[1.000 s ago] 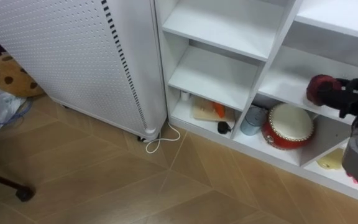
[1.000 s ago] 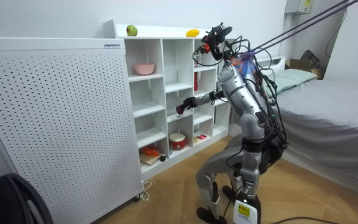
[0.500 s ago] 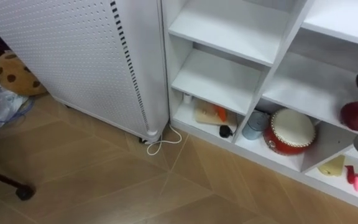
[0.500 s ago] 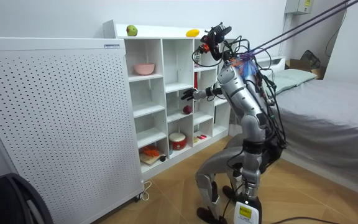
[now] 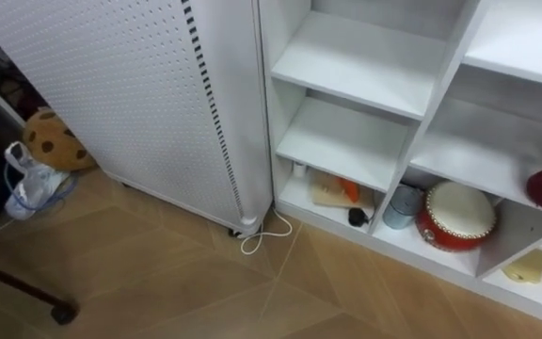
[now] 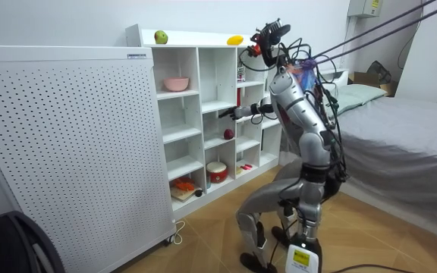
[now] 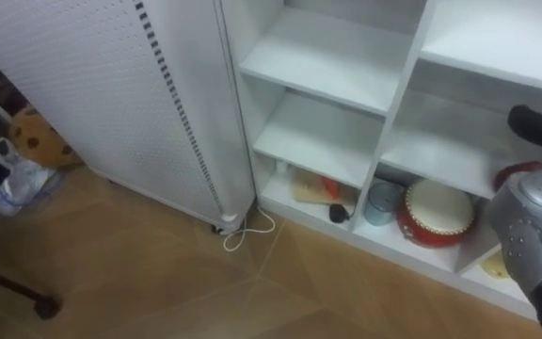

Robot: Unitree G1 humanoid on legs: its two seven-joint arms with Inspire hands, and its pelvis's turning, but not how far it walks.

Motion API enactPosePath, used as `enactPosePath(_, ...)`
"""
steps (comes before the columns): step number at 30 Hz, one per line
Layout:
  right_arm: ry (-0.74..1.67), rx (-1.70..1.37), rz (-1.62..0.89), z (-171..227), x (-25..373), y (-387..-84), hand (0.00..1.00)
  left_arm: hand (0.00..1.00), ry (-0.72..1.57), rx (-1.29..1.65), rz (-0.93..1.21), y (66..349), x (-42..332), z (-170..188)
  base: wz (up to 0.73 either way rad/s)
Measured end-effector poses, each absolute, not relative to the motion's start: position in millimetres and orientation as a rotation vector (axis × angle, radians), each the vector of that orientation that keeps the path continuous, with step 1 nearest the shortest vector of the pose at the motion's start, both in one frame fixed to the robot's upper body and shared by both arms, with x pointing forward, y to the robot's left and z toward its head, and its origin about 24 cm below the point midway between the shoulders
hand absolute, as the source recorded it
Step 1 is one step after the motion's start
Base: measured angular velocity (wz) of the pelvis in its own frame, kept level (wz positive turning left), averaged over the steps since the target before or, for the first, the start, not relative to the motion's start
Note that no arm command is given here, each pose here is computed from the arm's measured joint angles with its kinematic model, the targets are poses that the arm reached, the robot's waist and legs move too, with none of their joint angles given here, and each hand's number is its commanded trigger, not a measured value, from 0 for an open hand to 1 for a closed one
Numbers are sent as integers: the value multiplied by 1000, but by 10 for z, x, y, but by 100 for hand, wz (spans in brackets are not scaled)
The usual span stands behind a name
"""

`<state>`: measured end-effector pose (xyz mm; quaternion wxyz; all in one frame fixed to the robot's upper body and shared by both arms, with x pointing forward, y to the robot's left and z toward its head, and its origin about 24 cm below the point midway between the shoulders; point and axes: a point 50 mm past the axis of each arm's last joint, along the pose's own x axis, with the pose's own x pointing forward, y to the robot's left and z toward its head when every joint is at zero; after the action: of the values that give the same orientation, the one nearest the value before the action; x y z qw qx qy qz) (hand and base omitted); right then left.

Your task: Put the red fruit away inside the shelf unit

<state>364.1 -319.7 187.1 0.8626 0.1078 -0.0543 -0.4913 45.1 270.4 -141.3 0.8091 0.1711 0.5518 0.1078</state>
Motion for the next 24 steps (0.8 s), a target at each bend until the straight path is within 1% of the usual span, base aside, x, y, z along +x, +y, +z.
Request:
enactPosePath(6,-24,177,-921,1473,3550,-3278,0,0,1211,360,230,2692,385,-1447,-7)
enactPosePath(13,92,-87,-732,957,3336,-3341,0,0,1247,324,197,2674,324,-1481,-7)
enactPosePath(16,168,-248,-639,692,3209,-3321,0,0,1242,317,193,2674,383,-1485,-8)
enactPosePath(18,226,-355,-569,496,3107,-3287,0,0,1233,314,183,2677,415,-1484,-9)
enactPosePath(20,339,-479,-477,145,2876,-3239,0,0,1241,313,182,2693,415,-1496,-5)
enactPosePath(24,486,-569,-321,-308,2538,-3069,0,0,1241,320,186,2722,475,-1497,-10)
